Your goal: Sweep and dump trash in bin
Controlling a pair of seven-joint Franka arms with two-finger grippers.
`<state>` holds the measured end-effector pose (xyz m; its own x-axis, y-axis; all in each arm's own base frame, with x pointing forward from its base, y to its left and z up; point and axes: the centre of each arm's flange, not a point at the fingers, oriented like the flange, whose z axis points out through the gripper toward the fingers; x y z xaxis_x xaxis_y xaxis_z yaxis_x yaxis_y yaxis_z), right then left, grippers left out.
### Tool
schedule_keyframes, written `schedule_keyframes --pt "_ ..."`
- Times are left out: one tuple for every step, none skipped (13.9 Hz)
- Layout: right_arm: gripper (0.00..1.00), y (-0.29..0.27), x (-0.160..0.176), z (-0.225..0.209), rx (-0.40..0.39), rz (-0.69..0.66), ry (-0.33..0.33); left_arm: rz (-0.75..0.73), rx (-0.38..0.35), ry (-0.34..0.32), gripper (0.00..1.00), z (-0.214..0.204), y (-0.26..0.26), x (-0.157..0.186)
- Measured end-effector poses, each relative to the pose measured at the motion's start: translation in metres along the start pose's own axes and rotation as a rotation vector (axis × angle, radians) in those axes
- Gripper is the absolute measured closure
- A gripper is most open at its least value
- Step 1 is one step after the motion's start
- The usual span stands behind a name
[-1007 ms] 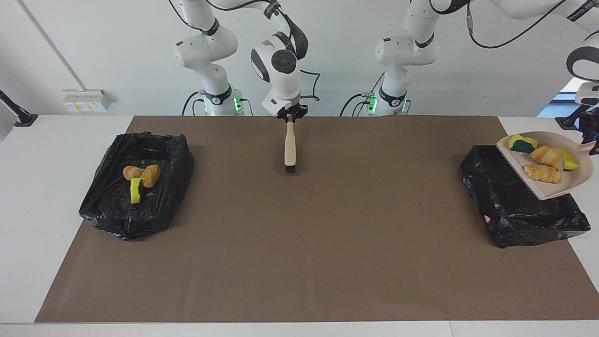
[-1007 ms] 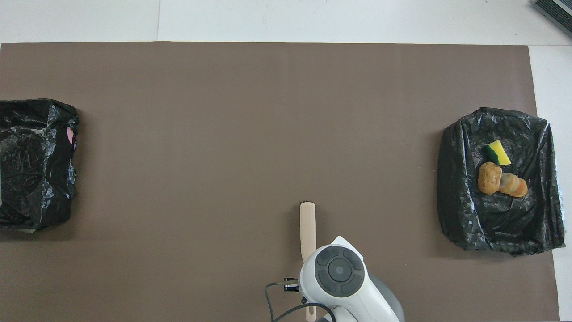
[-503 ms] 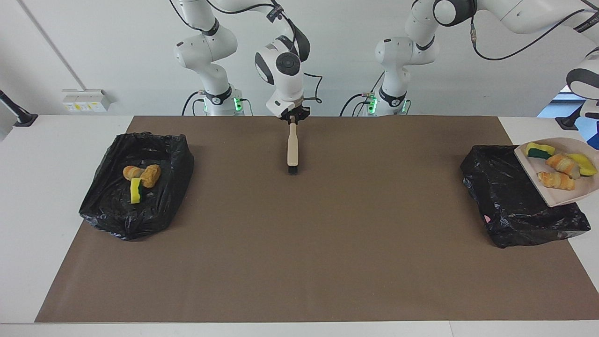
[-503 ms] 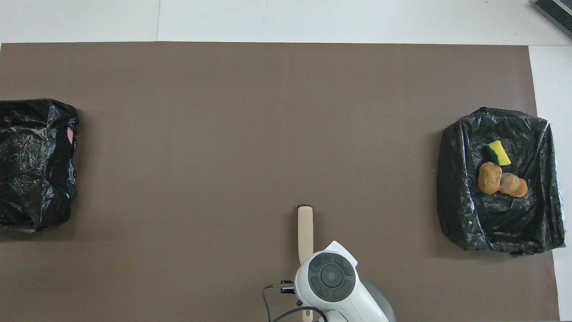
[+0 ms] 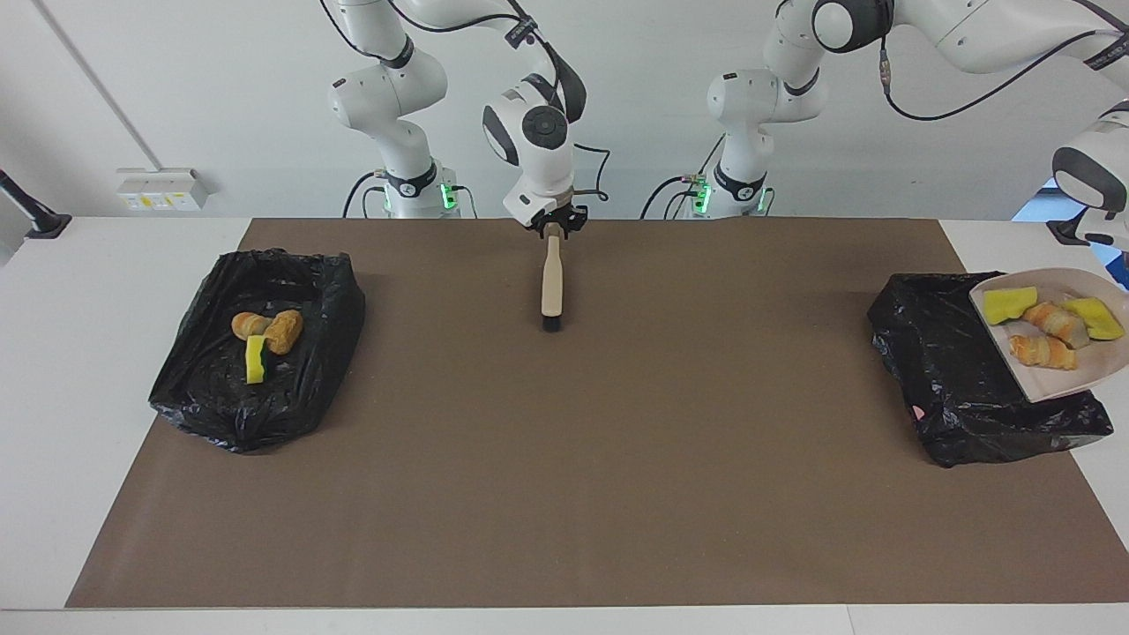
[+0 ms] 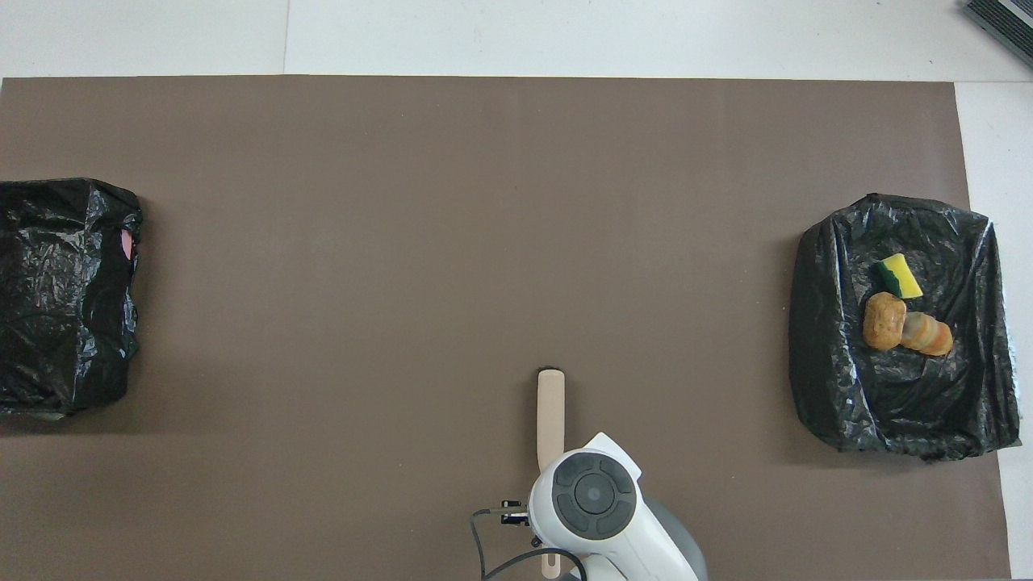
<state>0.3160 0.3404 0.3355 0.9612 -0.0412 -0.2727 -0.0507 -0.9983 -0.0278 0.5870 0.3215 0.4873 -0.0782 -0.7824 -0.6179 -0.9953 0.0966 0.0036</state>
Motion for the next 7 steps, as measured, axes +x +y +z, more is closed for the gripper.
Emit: schedule_keyframes --pt "0.26 -0.003 0.001 -0.005 0.007 -0.003 0.007 0.013 -0.004 -0.023 0.68 -0.002 -0.002 0.003" --pt "0.14 -0.006 0.002 -0.011 0.017 -0.007 0.016 0.034 -0.016 -0.046 0.68 -0.003 -0.004 0.005" --pt "0.04 -0.009 0.003 -0.017 0.026 -0.010 0.025 0.051 -0.040 -0.067 0.68 -0.003 -0.004 0.007" --pt "0.00 -0.012 0.005 -0.025 0.038 -0.011 0.036 0.060 -0.073 -0.089 0.68 -0.004 -0.003 0.010" --pt "0.00 -0.014 0.008 -0.032 0.045 -0.012 0.050 0.063 -0.102 -0.112 0.68 -0.005 -0.003 0.014" --pt "0.00 -0.013 0.014 -0.040 0.043 -0.017 0.073 0.066 -0.125 -0.139 0.68 -0.008 -0.004 0.017" --pt "0.00 -0.009 0.022 -0.049 0.037 -0.017 0.099 0.072 -0.141 -0.169 0.68 -0.013 -0.005 0.019"
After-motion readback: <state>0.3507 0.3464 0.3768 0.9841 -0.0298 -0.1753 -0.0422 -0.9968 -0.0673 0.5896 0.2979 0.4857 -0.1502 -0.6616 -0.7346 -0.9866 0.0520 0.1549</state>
